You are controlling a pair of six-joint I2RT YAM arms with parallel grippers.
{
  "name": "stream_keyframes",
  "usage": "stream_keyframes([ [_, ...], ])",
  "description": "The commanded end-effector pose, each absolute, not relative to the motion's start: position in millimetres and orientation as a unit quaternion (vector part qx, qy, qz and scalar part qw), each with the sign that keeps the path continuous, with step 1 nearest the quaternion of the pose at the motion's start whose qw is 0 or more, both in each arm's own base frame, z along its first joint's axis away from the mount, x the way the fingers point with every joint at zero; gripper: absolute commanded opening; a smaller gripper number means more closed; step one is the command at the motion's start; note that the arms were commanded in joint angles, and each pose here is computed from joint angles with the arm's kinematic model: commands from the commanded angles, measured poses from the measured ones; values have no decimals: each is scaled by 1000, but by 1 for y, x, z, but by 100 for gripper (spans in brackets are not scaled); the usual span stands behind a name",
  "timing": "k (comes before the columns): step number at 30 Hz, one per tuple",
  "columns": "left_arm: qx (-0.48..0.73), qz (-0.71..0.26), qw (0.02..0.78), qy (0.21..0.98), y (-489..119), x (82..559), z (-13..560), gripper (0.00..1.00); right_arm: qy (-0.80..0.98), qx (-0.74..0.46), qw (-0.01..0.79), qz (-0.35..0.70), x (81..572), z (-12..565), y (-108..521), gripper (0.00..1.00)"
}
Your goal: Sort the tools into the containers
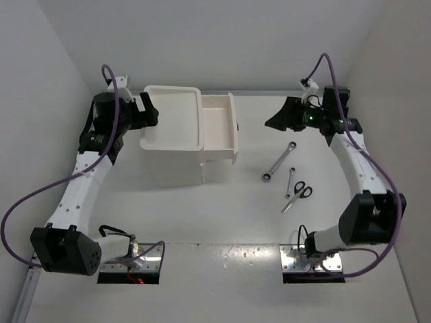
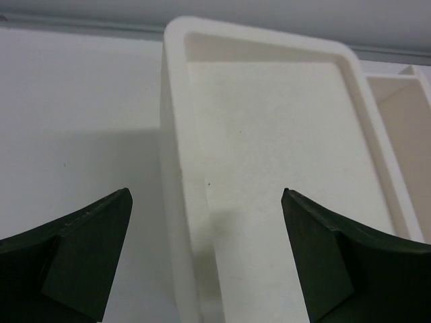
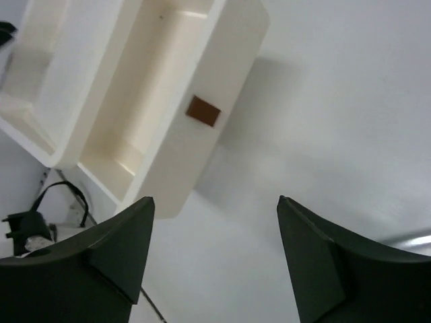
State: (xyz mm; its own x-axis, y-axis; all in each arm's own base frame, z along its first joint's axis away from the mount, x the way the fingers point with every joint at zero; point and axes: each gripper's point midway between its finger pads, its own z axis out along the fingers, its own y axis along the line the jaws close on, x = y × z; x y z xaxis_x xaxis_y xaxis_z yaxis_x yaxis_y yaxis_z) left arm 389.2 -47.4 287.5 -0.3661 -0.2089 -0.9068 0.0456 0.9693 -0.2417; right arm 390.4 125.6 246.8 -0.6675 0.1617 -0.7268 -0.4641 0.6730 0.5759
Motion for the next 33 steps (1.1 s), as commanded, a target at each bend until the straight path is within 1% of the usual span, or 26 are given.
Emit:
stream_keyframes([
  [1, -7, -96, 603, 792, -48, 382, 335, 99, 853, -85, 419, 300, 371, 229, 88, 72],
  [2, -10, -91, 604, 792, -46, 383, 335, 99, 865, -67, 406, 286, 368, 222, 80, 70],
  [4, -9, -69, 619, 783, -39, 382, 348, 99, 895, 5, 337, 291, 358, 198, 66, 62],
  [5, -8, -63, 623, 779, -36, 379, 351, 99, 902, -14, 315, 294, 352, 188, 62, 60],
  [6, -9, -61, 633, 772, -37, 376, 361, 99, 914, 5, 269, 302, 336, 176, 54, 60],
  [7, -9, -53, 634, 771, -34, 376, 361, 99, 916, 1, 256, 309, 331, 170, 51, 60],
  [9, -17, -37, 646, 762, -27, 369, 371, 99, 926, 18, 239, 291, 318, 156, 43, 65],
  [10, -30, -22, 647, 762, -20, 370, 371, 99, 936, 35, 239, 255, 314, 150, 30, 68],
  [11, -35, -18, 656, 754, -17, 366, 378, 99, 938, 56, 246, 239, 307, 151, 26, 74],
  [12, -43, -9, 662, 749, -13, 363, 383, 99, 943, 63, 244, 216, 301, 148, 20, 84],
  [13, -47, -5, 662, 748, -11, 363, 383, 99, 947, 73, 238, 203, 297, 147, 17, 84],
  [14, -50, -2, 663, 747, -9, 359, 384, 99, 955, 71, 218, 187, 288, 142, 16, 79],
  [15, -50, -2, 664, 746, -9, 356, 382, 99, 959, 60, 203, 190, 284, 139, 17, 66],
  [16, -50, -2, 664, 746, -8, 354, 381, 99, 963, 23, 196, 183, 281, 135, 11, 62],
  [17, -45, 3, 656, 753, -8, 355, 372, 99, 970, 4, 154, 186, 272, 124, 11, 62],
  [18, -36, -1, 658, 752, -10, 351, 372, 99, 971, -31, 154, 182, 277, 130, 7, 62],
  [19, -24, -6, 659, 752, -14, 349, 371, 99, 967, -104, 153, 173, 276, 125, -3, 65],
  [21, -5, -7, 655, 756, -17, 347, 366, 99, 957, -174, 150, 177, 276, 123, -16, 67],
  [22, 28, -8, 650, 760, -23, 347, 359, 99, 953, -199, 154, 166, 276, 122, -24, 66],
  [23, 40, -10, 650, 759, -26, 347, 359, 99, 927, -295, 177, 152, 281, 121, -34, 66],
  [25, 68, -24, 642, 764, -35, 346, 352, 99, 903, -360, 202, 116, 285, 119, -50, 68],
  [26, 78, -26, 638, 765, -37, 345, 348, 99, 869, -438, 207, 102, 283, 113, -57, 68],
  [29, 93, -45, 630, 770, -44, 349, 341, 99, 793, -557, 236, 74, 296, 111, -66, 62],
  [31, 100, -54, 625, 772, -48, 351, 338, 99, 751, -600, 263, 90, 298, 109, -62, 60],
  [32, 103, -58, 621, 775, -50, 353, 334, 99, 706, -649, 268, 91, 301, 104, -59, 58],
  [33, 103, -58, 621, 775, -50, 353, 334, 99, 690, -667, 267, 93, 300, 101, -58, 58],
])
